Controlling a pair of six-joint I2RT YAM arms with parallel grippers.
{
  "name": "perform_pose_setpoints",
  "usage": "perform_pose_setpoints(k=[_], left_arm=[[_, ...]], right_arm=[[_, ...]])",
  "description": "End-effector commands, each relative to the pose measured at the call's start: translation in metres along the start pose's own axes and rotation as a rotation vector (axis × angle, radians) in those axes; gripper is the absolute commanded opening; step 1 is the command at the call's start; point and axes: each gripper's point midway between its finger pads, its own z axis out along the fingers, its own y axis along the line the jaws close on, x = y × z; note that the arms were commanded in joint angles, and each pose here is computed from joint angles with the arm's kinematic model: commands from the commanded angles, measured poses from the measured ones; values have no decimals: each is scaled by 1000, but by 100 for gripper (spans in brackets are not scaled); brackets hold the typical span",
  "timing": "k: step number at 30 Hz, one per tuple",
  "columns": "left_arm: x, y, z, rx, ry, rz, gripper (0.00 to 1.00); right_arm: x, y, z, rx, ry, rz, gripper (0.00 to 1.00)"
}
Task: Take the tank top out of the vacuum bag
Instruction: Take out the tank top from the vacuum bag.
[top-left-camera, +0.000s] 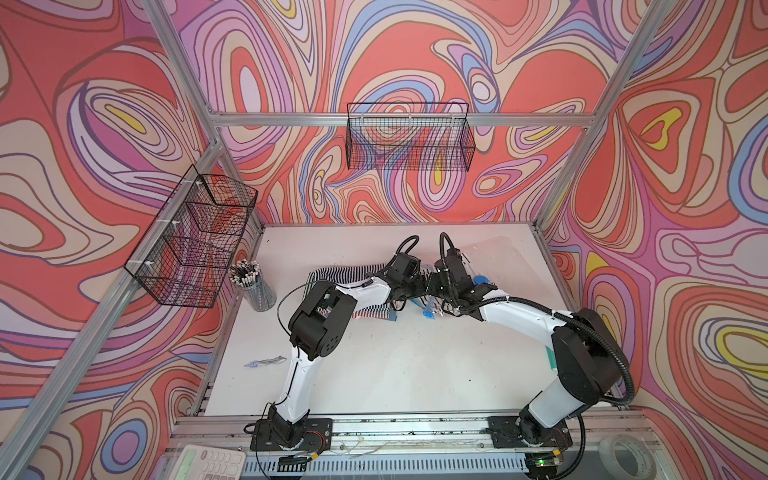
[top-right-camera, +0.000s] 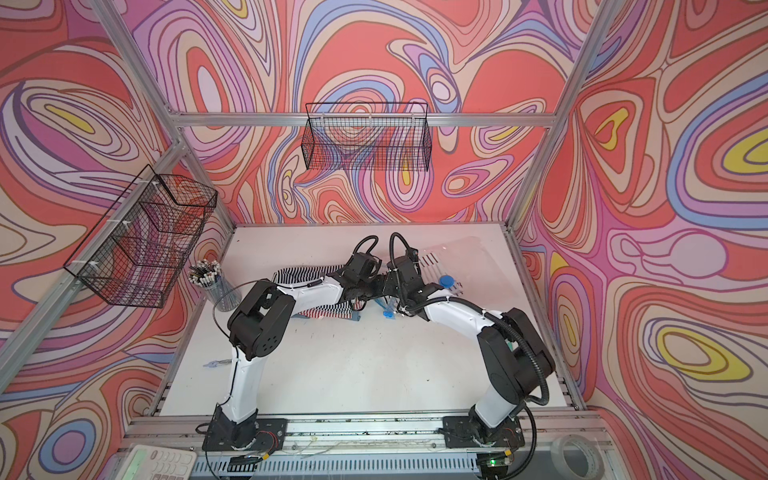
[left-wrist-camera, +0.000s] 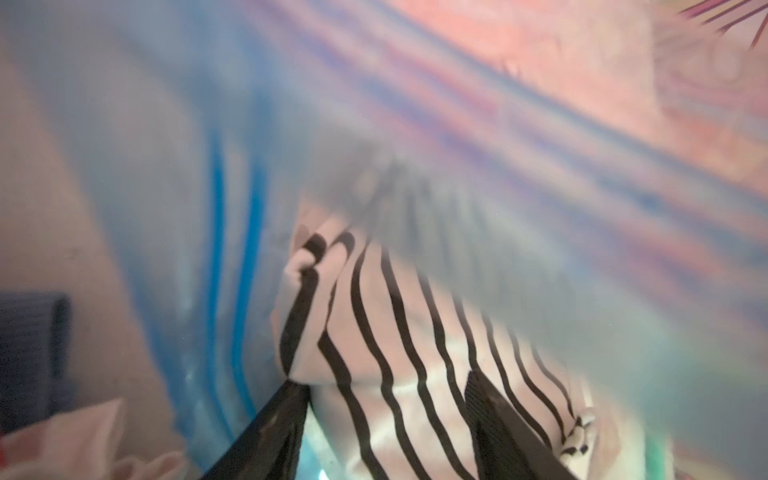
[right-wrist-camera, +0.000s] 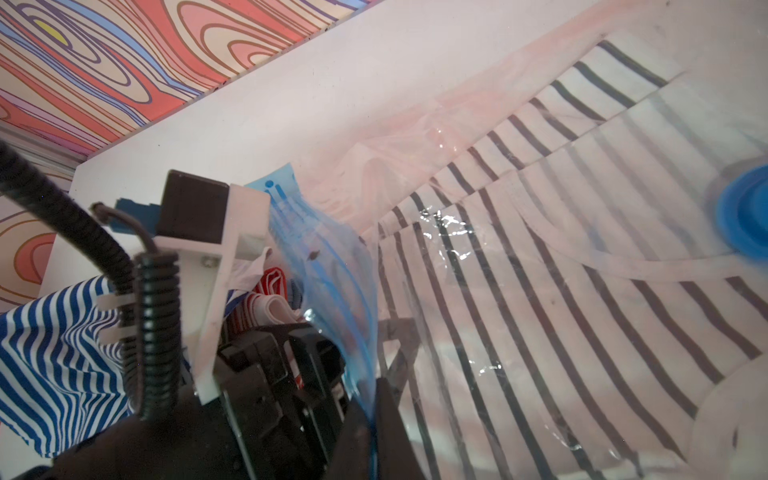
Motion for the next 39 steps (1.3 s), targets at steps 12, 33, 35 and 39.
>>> perform_pose_setpoints(k=[12,33,35,39], left_arm=[[-2,-5,23,76,-14,-100,25],[-23,-20,2,92,-77,-20,0],[-27,-19,-9,81,-99,-8,0],[-32,-18,-24,61,-128,27,0]], right_arm=[[-9,-3,-5,2,-29,19,0],[-5,-13,-1,37,-26,19,0],[-3,-15,1,42,-23,18,0],[1,-16,6,45,-11,21,0]])
